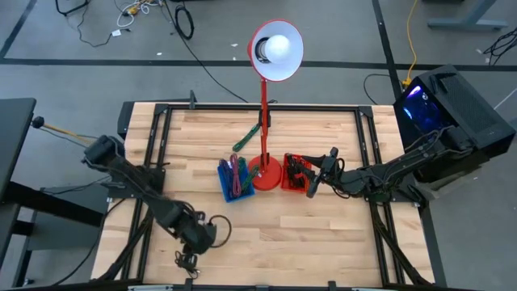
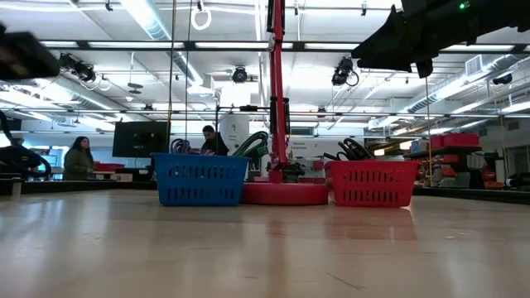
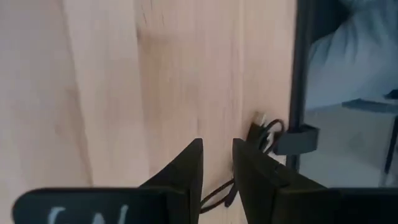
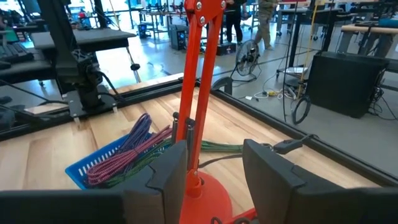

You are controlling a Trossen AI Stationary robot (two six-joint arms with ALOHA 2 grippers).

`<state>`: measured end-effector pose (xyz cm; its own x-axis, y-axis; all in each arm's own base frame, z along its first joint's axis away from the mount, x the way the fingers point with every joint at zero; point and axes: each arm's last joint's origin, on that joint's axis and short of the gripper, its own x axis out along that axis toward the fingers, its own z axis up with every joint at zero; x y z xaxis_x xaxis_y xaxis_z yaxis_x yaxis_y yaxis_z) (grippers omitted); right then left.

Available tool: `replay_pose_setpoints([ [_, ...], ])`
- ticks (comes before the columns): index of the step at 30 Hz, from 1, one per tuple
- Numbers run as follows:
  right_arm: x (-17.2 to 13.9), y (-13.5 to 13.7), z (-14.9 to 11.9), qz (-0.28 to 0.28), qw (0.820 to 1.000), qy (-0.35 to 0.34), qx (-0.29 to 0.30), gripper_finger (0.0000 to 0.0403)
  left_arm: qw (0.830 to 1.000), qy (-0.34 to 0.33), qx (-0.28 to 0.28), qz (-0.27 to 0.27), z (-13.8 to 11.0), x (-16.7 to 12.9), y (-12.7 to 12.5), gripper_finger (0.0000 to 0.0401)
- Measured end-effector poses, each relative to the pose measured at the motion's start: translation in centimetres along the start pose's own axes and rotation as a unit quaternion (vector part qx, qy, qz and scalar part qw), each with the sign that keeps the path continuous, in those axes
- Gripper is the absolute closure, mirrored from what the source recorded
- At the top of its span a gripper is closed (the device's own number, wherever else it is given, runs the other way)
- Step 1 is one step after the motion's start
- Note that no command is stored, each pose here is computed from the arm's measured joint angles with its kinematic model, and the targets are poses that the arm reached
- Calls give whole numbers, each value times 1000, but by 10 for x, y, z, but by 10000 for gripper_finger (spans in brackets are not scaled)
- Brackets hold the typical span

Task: Pick & Place USB Port
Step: Put the black charger cable into the orange bin

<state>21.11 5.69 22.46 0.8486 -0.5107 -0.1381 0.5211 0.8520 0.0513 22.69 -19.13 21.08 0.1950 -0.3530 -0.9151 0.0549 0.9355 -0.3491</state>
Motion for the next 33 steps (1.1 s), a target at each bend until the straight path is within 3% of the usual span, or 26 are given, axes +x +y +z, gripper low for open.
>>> replay_pose_setpoints([
  [7, 0, 0, 0, 4, 1000, 1, 0, 243, 997, 72, -24, -31, -6, 28, -10, 311],
  [13, 0, 1, 0, 17, 1000, 4, 0, 243, 992, 89, -51, -73, -9, 30, -20, 311],
  [33, 0, 2, 0, 25, 1000, 4, 2, 243, 989, 135, -17, -54, -19, 73, -25, 311],
])
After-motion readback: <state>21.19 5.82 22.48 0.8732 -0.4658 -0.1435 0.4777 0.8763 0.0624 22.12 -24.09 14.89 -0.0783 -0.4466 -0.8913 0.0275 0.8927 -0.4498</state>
